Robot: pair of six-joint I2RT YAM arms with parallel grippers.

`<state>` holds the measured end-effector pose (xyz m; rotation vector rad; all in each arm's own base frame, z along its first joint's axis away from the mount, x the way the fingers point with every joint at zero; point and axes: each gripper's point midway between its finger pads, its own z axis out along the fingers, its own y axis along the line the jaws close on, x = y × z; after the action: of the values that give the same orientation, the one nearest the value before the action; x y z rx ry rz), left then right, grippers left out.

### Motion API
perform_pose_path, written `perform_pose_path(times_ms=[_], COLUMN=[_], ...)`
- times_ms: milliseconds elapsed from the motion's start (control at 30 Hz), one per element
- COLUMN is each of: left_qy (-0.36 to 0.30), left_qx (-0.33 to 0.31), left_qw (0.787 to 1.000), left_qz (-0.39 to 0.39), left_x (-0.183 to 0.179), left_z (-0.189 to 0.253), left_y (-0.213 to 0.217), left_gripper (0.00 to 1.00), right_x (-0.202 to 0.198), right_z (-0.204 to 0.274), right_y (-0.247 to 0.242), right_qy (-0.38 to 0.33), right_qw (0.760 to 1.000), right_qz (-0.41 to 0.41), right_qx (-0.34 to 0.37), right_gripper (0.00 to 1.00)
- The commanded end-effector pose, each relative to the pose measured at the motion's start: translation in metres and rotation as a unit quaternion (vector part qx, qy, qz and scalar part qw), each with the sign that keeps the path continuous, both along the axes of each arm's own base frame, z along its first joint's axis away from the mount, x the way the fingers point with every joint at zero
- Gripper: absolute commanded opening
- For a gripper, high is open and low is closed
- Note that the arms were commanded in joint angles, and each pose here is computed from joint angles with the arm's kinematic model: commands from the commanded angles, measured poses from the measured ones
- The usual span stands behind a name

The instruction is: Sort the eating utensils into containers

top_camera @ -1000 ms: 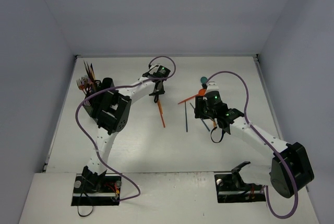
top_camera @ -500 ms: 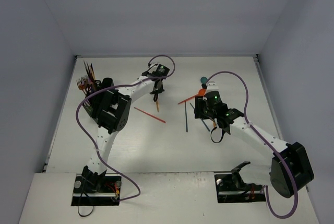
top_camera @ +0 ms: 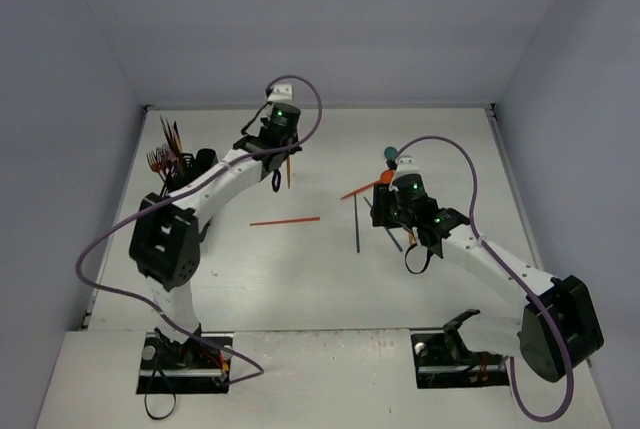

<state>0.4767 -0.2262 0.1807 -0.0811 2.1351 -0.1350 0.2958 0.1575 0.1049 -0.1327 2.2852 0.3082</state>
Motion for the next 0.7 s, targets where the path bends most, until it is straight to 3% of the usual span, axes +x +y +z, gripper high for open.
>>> perform_pose_path(times_ms=[0, 200, 400, 667], left_qy=[-0.198, -0.236, -0.273, -0.261], left_qx=[0.012, 0.049, 0.092, 0.119], left_qw=[0.980, 0.970, 0.957, 0.958], left_qz=[0.018, 0.039, 0.024, 0.016], left_x=[0.016, 0.024, 0.043, 0.060], left_z=[0.117, 0.137, 0.137, 0.100], left_y=[0.056, 0.140, 0.181, 0.204], left_gripper=[0.00, 0.00, 0.00, 0.00], right_x=[0.008, 0.007, 0.009, 0.009], right_z=[0.026, 0.025, 0.024, 0.017], right_y=[0.004, 0.006, 0.007, 0.007], right_qy=[-0.039, -0.036, -0.035, -0.028], right_qw=[0.999, 0.999, 0.999, 0.999], right_qz=[0.000, 0.007, 0.011, 0.014], right_qx=[0.027, 0.028, 0.024, 0.015], right_gripper=[0.46, 0.46, 0.45, 0.45])
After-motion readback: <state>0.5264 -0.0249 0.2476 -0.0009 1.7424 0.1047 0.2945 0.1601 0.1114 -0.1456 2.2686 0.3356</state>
